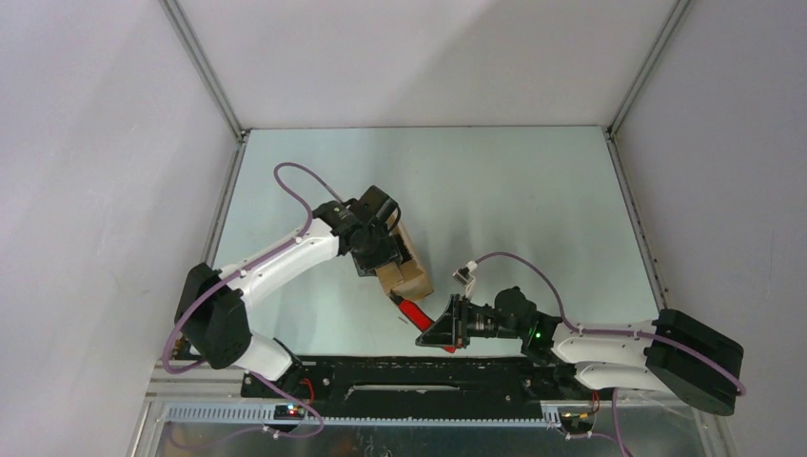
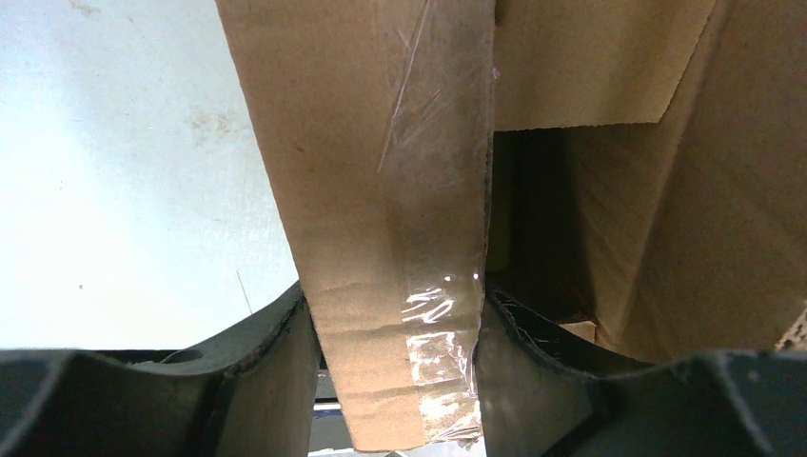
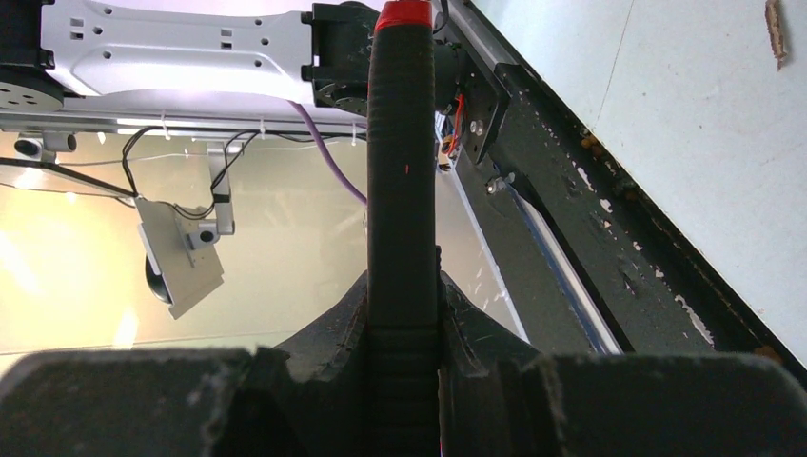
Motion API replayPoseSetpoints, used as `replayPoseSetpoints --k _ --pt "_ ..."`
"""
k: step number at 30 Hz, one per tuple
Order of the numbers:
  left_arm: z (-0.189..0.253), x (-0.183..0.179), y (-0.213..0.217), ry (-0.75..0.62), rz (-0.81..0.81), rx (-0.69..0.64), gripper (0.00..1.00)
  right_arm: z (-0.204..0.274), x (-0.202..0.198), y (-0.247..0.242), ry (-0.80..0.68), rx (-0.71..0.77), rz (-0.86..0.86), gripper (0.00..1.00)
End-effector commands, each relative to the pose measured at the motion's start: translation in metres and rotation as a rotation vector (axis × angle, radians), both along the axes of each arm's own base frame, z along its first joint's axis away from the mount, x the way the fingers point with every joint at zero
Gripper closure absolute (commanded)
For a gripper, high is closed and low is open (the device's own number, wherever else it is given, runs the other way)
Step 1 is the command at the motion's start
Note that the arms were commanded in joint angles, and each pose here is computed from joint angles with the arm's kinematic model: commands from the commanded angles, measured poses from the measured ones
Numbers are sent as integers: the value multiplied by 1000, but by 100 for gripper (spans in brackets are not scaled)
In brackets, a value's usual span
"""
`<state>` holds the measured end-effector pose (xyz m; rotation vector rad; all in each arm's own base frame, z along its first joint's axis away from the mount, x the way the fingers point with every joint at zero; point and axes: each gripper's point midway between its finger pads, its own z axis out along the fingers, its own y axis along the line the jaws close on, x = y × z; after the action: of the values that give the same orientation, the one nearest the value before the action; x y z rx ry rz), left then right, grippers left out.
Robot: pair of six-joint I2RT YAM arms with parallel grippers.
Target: Unpack the express box
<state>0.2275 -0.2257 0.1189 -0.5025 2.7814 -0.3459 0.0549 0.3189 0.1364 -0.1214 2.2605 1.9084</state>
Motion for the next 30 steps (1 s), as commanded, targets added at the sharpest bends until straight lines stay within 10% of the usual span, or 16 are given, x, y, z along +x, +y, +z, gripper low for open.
replayPoseSetpoints --k 1,30 --pt "8 -2 -2 -31 -21 -28 89 29 4 7 -66 78 -7 100" --pt "11 0 -2 -37 -15 -27 90 23 3 6 -50 68 -10 100"
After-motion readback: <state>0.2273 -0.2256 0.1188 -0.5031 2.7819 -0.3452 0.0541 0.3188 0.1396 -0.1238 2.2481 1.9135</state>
